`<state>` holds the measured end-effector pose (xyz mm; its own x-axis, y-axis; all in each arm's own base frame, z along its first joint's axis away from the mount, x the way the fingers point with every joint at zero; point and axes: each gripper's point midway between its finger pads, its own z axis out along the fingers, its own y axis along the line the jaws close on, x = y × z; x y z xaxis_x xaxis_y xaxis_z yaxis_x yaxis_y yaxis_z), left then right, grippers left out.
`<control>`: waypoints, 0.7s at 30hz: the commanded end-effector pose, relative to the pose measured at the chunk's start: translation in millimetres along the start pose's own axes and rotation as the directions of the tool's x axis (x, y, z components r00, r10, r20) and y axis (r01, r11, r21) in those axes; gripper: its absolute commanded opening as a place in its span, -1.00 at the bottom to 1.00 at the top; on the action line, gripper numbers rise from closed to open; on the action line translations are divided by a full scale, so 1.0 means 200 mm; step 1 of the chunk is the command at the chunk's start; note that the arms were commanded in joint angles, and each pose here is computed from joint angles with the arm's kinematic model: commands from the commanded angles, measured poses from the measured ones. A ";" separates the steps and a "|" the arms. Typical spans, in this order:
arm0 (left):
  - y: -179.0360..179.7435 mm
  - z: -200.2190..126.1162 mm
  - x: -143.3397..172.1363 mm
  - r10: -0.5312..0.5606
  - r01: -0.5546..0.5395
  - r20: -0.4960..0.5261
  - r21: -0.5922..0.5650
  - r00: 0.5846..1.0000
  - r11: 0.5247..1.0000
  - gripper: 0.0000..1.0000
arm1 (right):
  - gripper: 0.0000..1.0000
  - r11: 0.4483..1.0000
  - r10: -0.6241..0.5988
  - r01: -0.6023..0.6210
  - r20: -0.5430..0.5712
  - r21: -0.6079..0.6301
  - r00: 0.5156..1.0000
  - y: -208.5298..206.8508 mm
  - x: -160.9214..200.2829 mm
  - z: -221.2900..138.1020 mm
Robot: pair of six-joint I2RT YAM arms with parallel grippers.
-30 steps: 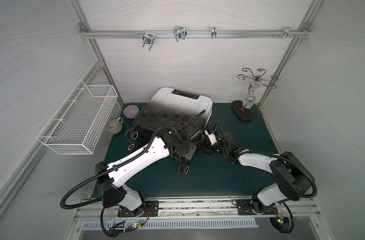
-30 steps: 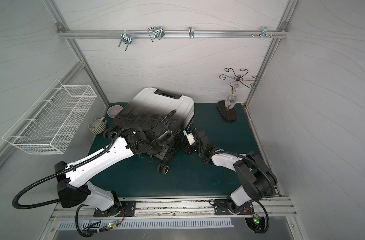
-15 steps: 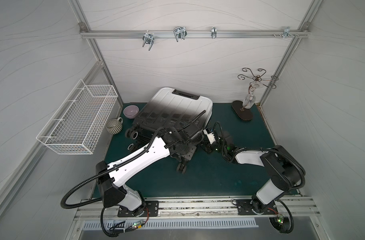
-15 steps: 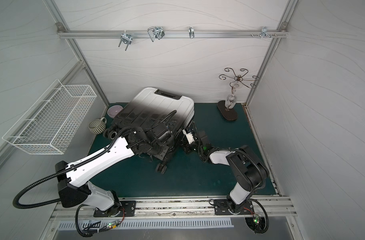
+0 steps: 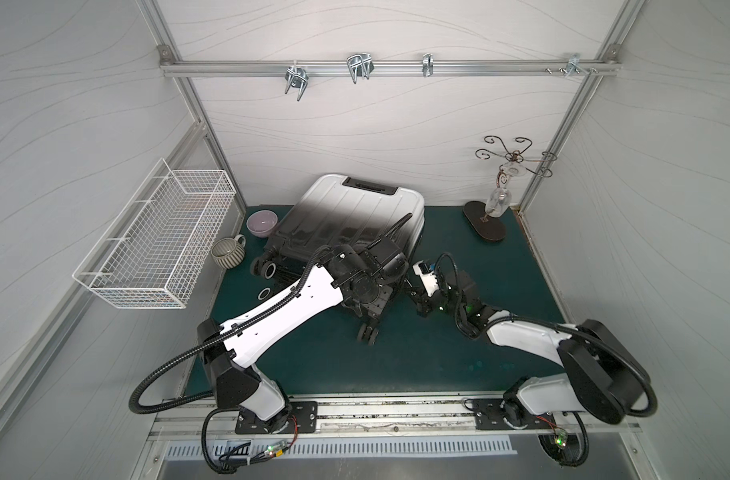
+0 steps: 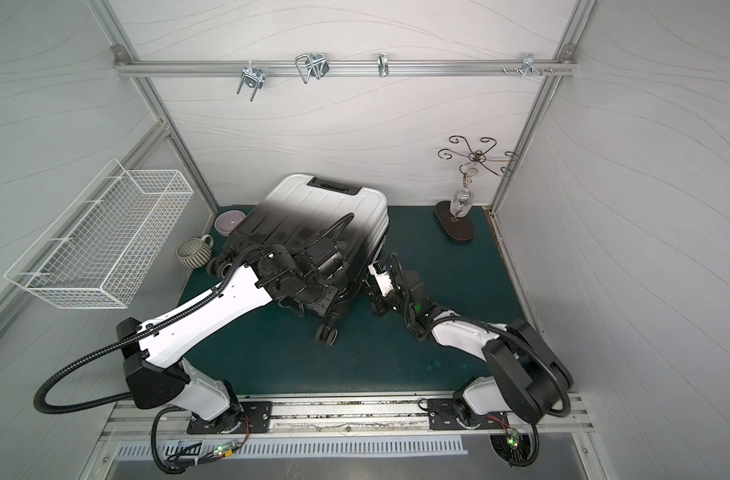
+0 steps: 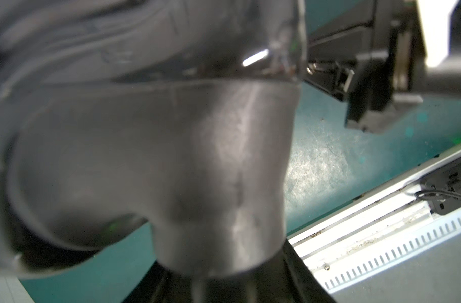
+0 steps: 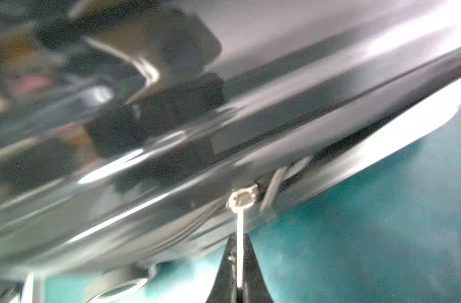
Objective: Close the suitcase zippers
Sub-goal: Zip the zipper on the suitcase.
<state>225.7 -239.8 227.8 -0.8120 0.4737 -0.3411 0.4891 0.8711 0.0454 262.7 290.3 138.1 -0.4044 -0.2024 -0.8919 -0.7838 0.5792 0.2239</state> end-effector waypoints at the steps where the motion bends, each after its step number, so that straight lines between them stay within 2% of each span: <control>1: -0.05 -0.11 -0.30 0.056 -0.064 0.216 0.034 0.975 0.997 -1.00 | -1.00 0.986 -0.154 0.152 -0.024 -0.064 0.988 0.19 0.02 -0.09; 5: -0.07 -0.13 -0.40 0.068 -0.081 0.238 0.046 0.969 0.996 -1.00 | -1.00 0.979 -0.175 0.172 -0.020 -0.111 0.984 0.32 0.02 -0.14; 8: -0.12 -0.22 -0.52 0.043 -0.077 0.294 0.103 0.955 0.992 -1.00 | -1.00 0.982 -0.136 0.138 0.026 -0.131 0.990 0.40 -0.04 -0.17; 11: -0.21 -0.18 -0.55 0.015 -0.069 0.279 0.185 0.960 0.980 -1.00 | -1.00 0.989 -0.053 0.064 0.082 -0.134 0.995 0.47 -0.11 -0.15; 15: -0.24 -0.10 -0.54 -0.025 -0.030 0.258 0.210 0.966 0.977 -1.00 | -1.00 0.994 0.088 -0.080 0.130 -0.068 0.988 0.51 -0.17 -0.12; 19: -0.30 -0.08 -0.58 -0.094 0.017 0.268 0.277 0.959 0.961 -1.00 | -1.00 0.961 0.276 -0.277 0.173 -0.015 0.946 0.49 -0.15 -0.09; 21: -0.35 -0.05 -0.61 -0.135 0.044 0.263 0.326 0.955 0.944 -1.00 | -1.00 0.948 0.303 -0.316 0.217 0.031 0.928 0.47 -0.14 -0.10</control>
<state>241.5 -289.9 230.0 -0.8398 0.4484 -0.3062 0.4993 0.8593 -0.1110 189.9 317.1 141.2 -0.5258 -0.1027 -0.8444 -0.6488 0.6903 0.3201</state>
